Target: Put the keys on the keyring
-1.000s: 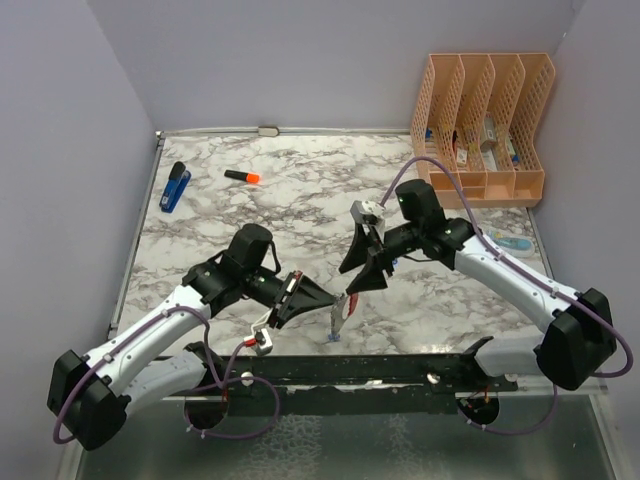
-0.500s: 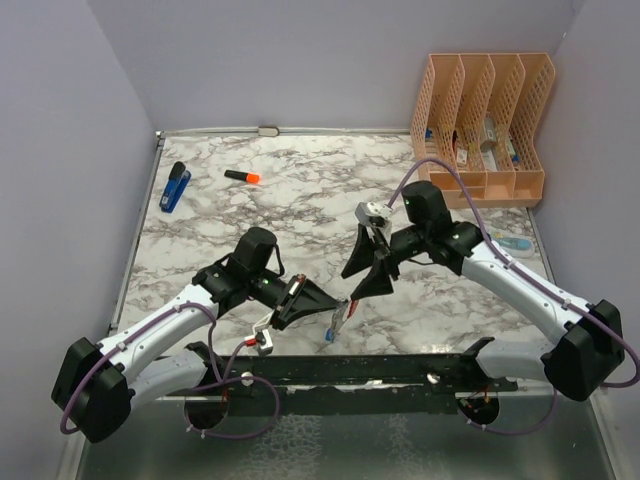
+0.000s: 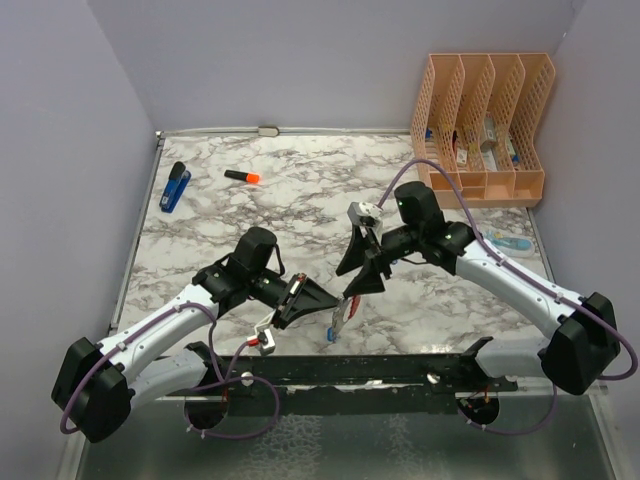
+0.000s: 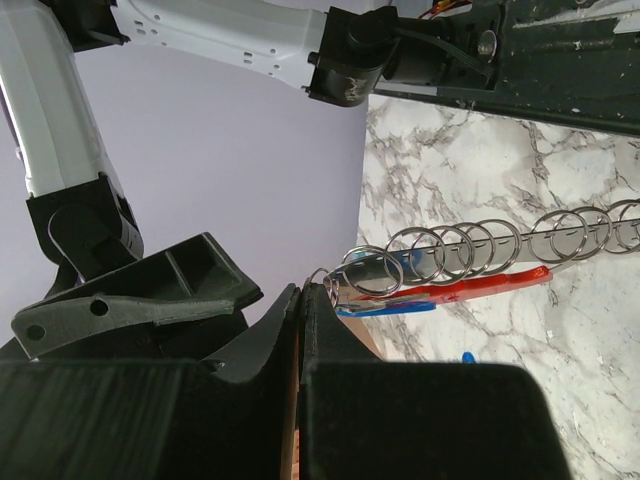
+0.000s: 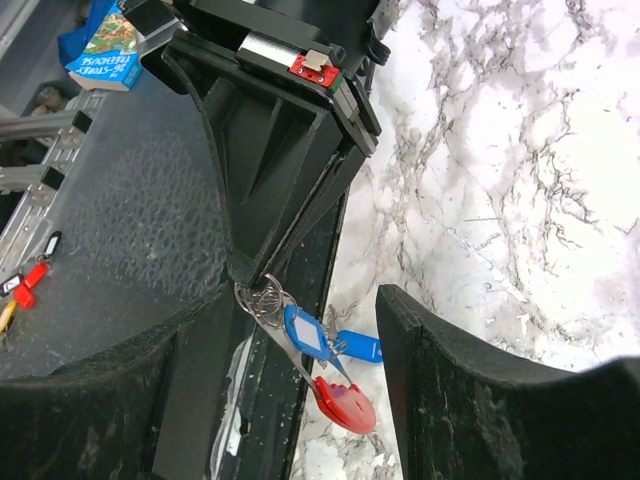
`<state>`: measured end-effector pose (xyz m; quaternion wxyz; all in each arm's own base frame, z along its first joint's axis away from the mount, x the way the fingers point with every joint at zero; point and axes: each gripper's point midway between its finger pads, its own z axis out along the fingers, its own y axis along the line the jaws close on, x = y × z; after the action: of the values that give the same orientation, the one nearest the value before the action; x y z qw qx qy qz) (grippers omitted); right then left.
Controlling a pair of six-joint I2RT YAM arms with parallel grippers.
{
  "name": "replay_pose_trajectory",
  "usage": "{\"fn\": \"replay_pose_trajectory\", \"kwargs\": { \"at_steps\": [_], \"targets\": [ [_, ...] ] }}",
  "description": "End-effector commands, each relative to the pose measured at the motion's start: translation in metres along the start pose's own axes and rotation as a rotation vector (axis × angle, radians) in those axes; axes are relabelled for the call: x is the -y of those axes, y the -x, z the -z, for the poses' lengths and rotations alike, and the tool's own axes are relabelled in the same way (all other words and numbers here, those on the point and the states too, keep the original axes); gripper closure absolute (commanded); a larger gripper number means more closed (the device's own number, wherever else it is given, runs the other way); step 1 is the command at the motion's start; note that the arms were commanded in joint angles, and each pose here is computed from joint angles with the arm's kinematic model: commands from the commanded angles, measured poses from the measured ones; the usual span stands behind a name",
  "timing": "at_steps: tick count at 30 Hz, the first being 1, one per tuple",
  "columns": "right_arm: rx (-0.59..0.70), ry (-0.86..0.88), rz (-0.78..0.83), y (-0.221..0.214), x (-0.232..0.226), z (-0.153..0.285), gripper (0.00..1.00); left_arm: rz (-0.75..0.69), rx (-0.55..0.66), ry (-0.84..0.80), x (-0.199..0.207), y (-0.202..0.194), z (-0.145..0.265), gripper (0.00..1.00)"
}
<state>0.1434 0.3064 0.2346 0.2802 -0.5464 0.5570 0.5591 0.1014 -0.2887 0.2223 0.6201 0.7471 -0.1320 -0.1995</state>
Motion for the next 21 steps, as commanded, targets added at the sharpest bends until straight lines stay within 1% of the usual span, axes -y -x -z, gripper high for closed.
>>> {"fn": "replay_pose_trajectory", "kwargs": {
  "at_steps": [1,9,21],
  "targets": [
    [0.002,-0.007,0.017,0.000,0.007,-0.004,0.40,-0.766,-0.004,0.011,-0.040,0.011,0.000,1.00],
    [-0.016,0.045,-0.026,-0.014,0.002,-0.011,0.40,-0.780,-0.015,0.004,-0.042,0.010,0.001,1.00],
    [-0.041,0.069,-0.067,-0.028,-0.001,-0.016,0.41,-0.790,-0.026,-0.005,-0.042,0.009,0.002,1.00]
  ]
}}
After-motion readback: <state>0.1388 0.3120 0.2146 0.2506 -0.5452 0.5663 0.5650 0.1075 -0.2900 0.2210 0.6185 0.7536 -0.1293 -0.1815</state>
